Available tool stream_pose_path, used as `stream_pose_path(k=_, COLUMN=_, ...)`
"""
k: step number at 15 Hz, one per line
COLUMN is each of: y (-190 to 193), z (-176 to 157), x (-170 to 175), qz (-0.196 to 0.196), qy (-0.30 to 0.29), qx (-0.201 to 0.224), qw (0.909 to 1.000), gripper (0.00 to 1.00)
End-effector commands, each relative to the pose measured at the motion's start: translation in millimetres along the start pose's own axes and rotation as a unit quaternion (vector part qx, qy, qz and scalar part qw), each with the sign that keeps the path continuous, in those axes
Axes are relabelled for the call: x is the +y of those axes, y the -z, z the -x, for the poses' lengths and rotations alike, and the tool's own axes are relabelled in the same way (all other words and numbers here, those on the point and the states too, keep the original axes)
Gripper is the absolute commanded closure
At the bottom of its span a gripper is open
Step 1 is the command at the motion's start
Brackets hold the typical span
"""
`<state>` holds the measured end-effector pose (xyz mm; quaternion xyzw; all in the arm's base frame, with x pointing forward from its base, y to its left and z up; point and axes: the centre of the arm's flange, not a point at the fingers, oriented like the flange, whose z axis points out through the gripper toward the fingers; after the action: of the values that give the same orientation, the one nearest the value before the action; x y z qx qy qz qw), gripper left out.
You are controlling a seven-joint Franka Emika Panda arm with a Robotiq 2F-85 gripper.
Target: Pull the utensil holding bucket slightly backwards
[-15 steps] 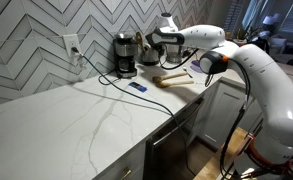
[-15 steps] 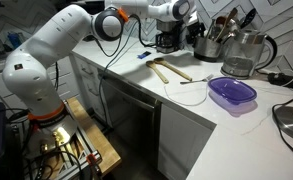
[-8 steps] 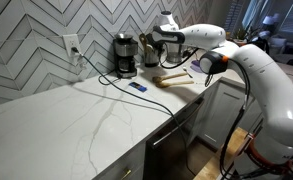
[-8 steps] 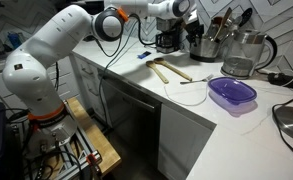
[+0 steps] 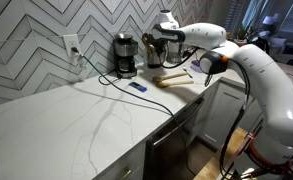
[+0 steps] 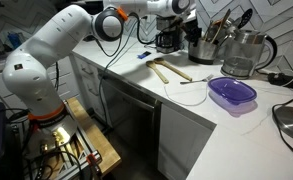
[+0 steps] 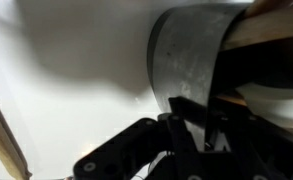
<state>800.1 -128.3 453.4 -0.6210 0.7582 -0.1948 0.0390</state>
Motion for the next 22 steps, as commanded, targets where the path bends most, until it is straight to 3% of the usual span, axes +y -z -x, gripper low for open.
stream_pose_path(k=1, y=6, z=-6, x=-15, qz=0.045, qy=-0.012, qx=0.001, qw=0.9989, gripper=0.99)
stream_pose_path(k=7, y=20, z=-2, x=10, qz=0.081, qy=0.020, qx=-0.001, qw=0.9965, gripper=0.98)
stream_pose_path(k=17, y=33, z=2, x=39, qz=0.090, qy=0.123, qx=-0.022, qw=0.9880, gripper=0.98)
stream_pose_path(k=22, y=42, z=-12, x=56, qz=0.085, qy=0.140, qx=-0.023, qw=0.9862, gripper=0.98)
